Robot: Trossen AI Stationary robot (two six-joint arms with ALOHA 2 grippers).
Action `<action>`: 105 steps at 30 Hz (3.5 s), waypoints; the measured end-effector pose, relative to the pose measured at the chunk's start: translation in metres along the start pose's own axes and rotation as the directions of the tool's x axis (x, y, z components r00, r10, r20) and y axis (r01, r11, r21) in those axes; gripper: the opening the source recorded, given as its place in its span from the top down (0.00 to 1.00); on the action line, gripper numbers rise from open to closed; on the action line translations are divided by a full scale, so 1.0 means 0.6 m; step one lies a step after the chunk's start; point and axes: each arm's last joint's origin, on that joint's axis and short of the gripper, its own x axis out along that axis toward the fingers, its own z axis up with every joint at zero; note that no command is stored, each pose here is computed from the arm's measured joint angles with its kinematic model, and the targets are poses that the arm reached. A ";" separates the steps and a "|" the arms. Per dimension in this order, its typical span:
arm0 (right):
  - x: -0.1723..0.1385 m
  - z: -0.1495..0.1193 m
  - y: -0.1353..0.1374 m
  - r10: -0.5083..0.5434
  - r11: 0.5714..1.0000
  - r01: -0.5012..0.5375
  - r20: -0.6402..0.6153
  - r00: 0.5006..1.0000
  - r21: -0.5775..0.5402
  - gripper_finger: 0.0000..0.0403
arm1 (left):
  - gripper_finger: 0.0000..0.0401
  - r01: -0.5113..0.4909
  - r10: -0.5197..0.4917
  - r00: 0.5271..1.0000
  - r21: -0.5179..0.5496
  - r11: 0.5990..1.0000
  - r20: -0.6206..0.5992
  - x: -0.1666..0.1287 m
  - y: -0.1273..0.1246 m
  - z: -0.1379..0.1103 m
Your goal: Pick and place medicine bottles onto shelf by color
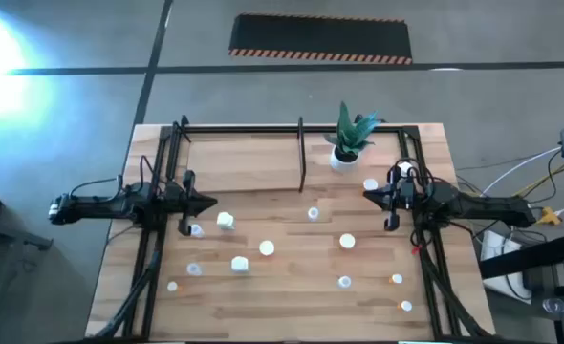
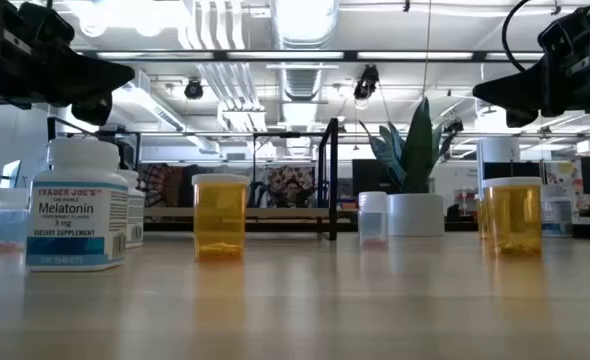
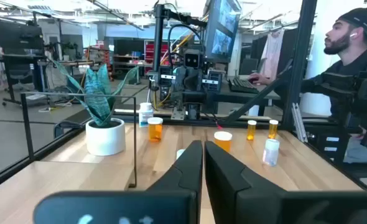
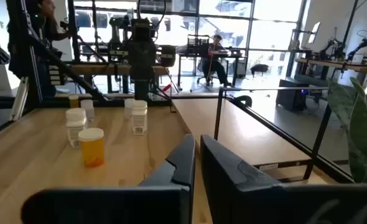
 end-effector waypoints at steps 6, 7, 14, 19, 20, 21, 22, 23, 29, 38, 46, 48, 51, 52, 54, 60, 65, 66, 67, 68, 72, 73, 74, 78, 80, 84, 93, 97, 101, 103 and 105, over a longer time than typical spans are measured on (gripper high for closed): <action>0.000 0.000 0.000 0.000 1.000 0.000 0.000 1.000 0.000 0.96 | 1.00 0.000 0.000 1.000 0.000 1.000 0.000 0.000 0.000 0.000; 0.000 0.000 0.000 0.000 1.000 0.000 0.000 1.000 0.000 0.96 | 1.00 0.000 0.000 1.000 0.000 1.000 0.000 0.000 0.000 0.000; 0.000 0.000 0.000 0.000 1.000 0.000 0.000 1.000 0.000 0.96 | 1.00 0.000 0.000 1.000 0.000 1.000 0.000 0.000 0.000 0.000; 0.000 0.000 0.000 0.000 1.000 0.000 0.000 1.000 0.000 0.96 | 1.00 0.000 0.000 1.000 0.000 1.000 0.000 0.000 0.000 0.000; 0.000 0.000 0.000 0.000 1.000 0.000 0.000 1.000 0.000 0.96 | 1.00 0.000 0.000 1.000 0.000 1.000 0.000 0.000 0.000 0.000; 0.000 0.000 0.000 0.000 1.000 0.000 0.000 1.000 0.000 0.96 | 1.00 0.000 0.000 1.000 0.000 1.000 0.000 0.000 0.000 0.000; 0.000 0.000 0.000 0.000 1.000 0.000 0.000 1.000 0.000 0.96 | 1.00 0.000 0.000 1.000 0.000 1.000 0.000 0.000 0.000 0.000; 0.000 0.000 0.000 0.000 1.000 0.000 0.000 1.000 0.000 0.96 | 1.00 0.000 0.000 1.000 0.000 1.000 0.000 0.000 0.000 0.000; 0.000 0.000 0.000 0.000 1.000 0.000 0.000 1.000 0.000 0.96 | 1.00 0.000 0.000 1.000 0.000 1.000 0.000 0.000 0.000 0.000; 0.000 0.000 0.000 0.000 1.000 0.000 0.000 1.000 0.000 0.96 | 1.00 0.000 0.000 1.000 0.000 1.000 0.000 0.000 0.000 0.000; 0.000 0.000 0.000 0.000 1.000 0.000 0.000 1.000 0.000 0.96 | 1.00 0.000 0.000 1.000 0.000 1.000 0.001 0.000 0.000 0.000; 0.000 0.000 0.000 0.000 1.000 0.000 0.000 1.000 0.000 0.96 | 1.00 0.000 0.000 1.000 0.000 1.000 0.001 0.000 0.000 0.000; 0.000 0.000 0.000 0.000 1.000 0.000 0.000 1.000 0.000 0.96 | 1.00 0.000 0.000 1.000 0.000 1.000 0.000 0.000 0.000 0.000; 0.000 0.000 0.000 -0.001 1.000 0.001 0.000 1.000 0.000 0.96 | 1.00 0.000 0.000 1.000 0.000 1.000 0.000 0.000 0.000 0.000; 0.000 0.000 0.000 0.000 1.000 0.000 0.000 1.000 -0.010 0.96 | 1.00 0.000 0.000 1.000 0.000 1.000 0.000 0.000 0.000 0.000; 0.000 0.001 0.000 -0.001 0.999 0.001 0.003 1.000 -0.044 0.96 | 1.00 0.000 0.000 1.000 0.000 1.000 0.000 0.000 0.000 0.000; -0.001 0.016 -0.001 -0.010 0.995 0.000 0.100 0.995 0.100 0.96 | 1.00 0.000 0.000 1.000 0.000 1.000 0.000 0.000 0.000 0.000; -0.001 0.017 -0.001 -0.008 0.990 -0.007 0.107 0.994 0.141 0.96 | 1.00 0.000 0.000 1.000 0.000 1.000 0.000 0.000 0.000 0.000; -0.001 0.017 -0.001 0.000 0.984 -0.019 0.105 0.994 0.177 0.96 | 1.00 0.000 0.000 1.000 0.000 1.000 0.001 0.000 0.000 0.000; -0.001 0.016 0.000 0.014 0.978 -0.034 0.101 0.995 0.207 0.96 | 1.00 0.000 0.000 1.000 0.000 1.000 0.004 0.000 0.000 0.001; 0.000 0.012 0.002 0.055 0.954 -0.075 0.078 0.995 0.289 0.96 | 1.00 0.003 -0.003 0.998 -0.002 1.000 0.062 0.000 0.000 0.010; 0.000 0.012 0.002 0.054 0.951 -0.076 0.079 0.995 0.301 0.96 | 1.00 0.004 -0.003 0.997 -0.003 1.000 0.075 0.000 -0.001 0.012; 0.000 0.012 0.002 0.054 0.948 -0.077 0.081 0.995 0.310 0.96 | 1.00 0.004 -0.004 0.995 -0.004 1.000 0.095 -0.001 -0.001 0.015; -0.001 0.015 0.001 0.024 0.947 -0.054 0.096 0.995 0.317 0.96 | 1.00 -0.073 0.064 0.978 0.043 0.996 0.199 -0.003 0.002 0.032; -0.001 0.017 -0.001 -0.012 0.947 -0.022 0.105 0.994 0.321 0.96 | 1.00 -0.206 0.197 0.953 0.016 0.978 0.229 -0.003 0.008 0.037; -0.001 0.017 -0.004 -0.075 0.944 0.037 0.104 0.992 0.327 0.96 | 1.00 -0.277 0.273 0.942 -0.004 0.961 0.194 0.002 0.012 0.034; 0.005 0.010 -0.004 -0.085 0.948 0.065 0.052 0.995 0.312 0.96 | 0.96 -0.223 0.254 0.935 0.145 0.964 -0.247 0.046 0.007 0.058; 0.010 0.004 -0.003 -0.082 0.944 0.074 0.013 0.997 0.321 0.96 | 0.81 -0.145 0.212 0.869 0.180 0.973 -0.447 0.063 0.002 0.098; 0.014 -0.002 -0.002 -0.080 0.945 0.085 -0.029 0.996 0.316 0.96 | 0.62 -0.056 0.146 0.775 0.164 0.985 -0.615 0.076 -0.004 0.128; 0.016 -0.005 -0.002 -0.079 0.944 0.090 -0.046 0.996 0.317 0.96 | 0.52 -0.027 0.105 0.717 0.123 0.992 -0.689 0.082 -0.007 0.135; 0.017 -0.007 -0.002 -0.078 0.944 0.093 -0.058 0.995 0.317 0.96 | 0.42 -0.020 0.079 0.661 0.088 0.996 -0.746 0.088 -0.009 0.136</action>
